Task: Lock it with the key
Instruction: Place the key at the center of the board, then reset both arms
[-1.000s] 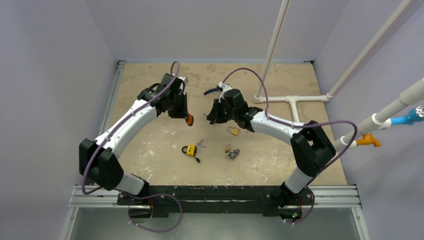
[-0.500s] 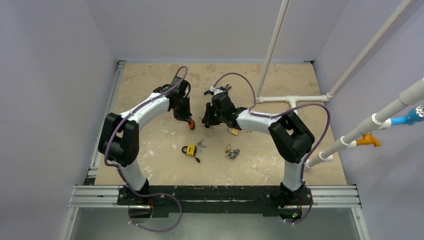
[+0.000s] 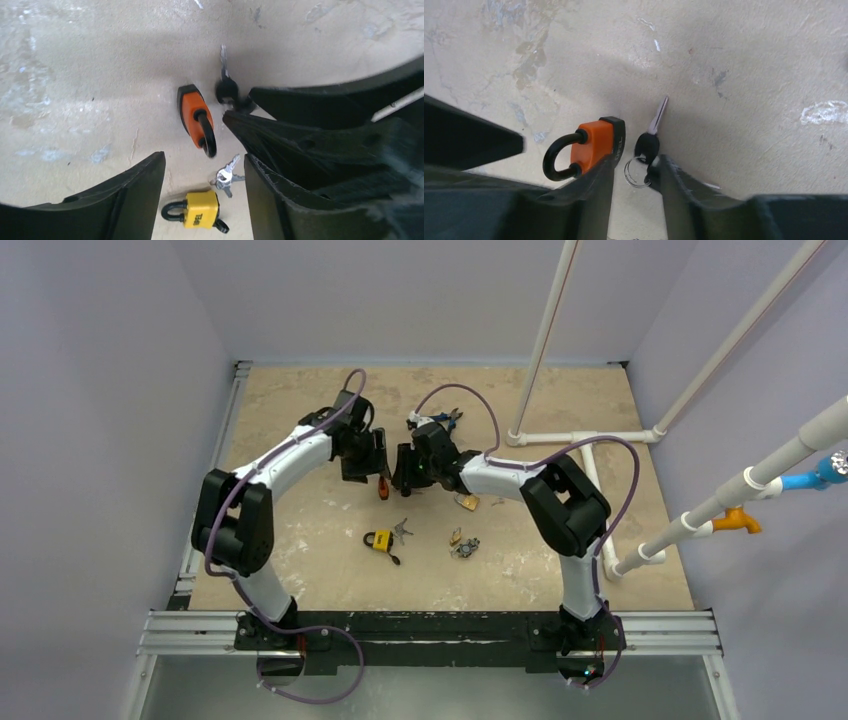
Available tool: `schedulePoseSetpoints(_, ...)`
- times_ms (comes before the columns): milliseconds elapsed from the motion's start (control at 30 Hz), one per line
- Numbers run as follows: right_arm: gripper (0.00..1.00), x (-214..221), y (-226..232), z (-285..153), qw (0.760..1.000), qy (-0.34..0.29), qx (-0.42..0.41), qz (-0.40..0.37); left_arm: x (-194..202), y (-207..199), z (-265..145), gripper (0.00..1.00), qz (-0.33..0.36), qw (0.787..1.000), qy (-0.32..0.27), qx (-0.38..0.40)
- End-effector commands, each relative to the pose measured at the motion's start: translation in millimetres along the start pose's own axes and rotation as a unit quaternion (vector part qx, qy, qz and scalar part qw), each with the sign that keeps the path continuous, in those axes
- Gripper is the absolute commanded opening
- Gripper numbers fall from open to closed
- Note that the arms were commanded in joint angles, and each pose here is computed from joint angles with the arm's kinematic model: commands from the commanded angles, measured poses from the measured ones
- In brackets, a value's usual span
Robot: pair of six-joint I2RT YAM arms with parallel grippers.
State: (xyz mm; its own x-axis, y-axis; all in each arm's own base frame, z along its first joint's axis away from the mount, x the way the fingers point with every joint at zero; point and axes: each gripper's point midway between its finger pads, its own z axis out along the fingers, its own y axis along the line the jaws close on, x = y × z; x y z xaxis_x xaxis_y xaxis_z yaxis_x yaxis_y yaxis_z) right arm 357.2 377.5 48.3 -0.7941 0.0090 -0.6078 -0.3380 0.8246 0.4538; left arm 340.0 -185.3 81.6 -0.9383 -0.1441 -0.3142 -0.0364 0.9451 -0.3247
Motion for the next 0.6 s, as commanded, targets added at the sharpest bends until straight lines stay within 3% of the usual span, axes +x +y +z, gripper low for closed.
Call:
schedulePoseSetpoints(0, 0.48, -29.9, 25.1, -18.6, 0.999, -0.030, -0.029, -0.012, -30.4, -17.4, -63.1, 0.65, 0.029, 0.996, -0.081, 0.029)
schedulePoseSetpoints(33, 0.56, -32.6, 27.9, -22.6, 0.999, -0.032, -0.032, -0.014, -30.9, -17.8, -73.7, 0.70, 0.036, 0.995, -0.090, 0.030)
schedulePoseSetpoints(100, 0.73, -41.0, 33.3, -30.8, 0.998, -0.042, -0.037, -0.019, -31.0, -17.9, -92.5, 0.97, 0.052, 0.992, -0.109, 0.033)
schedulePoseSetpoints(133, 0.79, -41.6, 33.0, -35.4, 0.998, -0.040, -0.033, -0.023, -31.5, -19.5, -105.7, 1.00, 0.060, 0.989, -0.126, 0.039)
schedulePoseSetpoints(200, 0.90, -45.8, 38.3, -45.6, 0.998, -0.044, -0.039, -0.024, -28.9, -19.8, -121.1, 1.00, 0.072, 0.986, -0.146, 0.047)
schedulePoseSetpoints(300, 0.98, -51.7, 44.3, -61.7, 0.997, -0.055, -0.048, -0.021, -21.8, -21.0, -139.9, 1.00, 0.089, 0.980, -0.165, 0.062)
schedulePoseSetpoints(567, 0.99, -72.4, 61.4, -120.9, 0.991, -0.107, -0.075, -0.009, -11.2, -22.3, -189.5, 1.00, 0.111, 0.951, -0.269, 0.105)
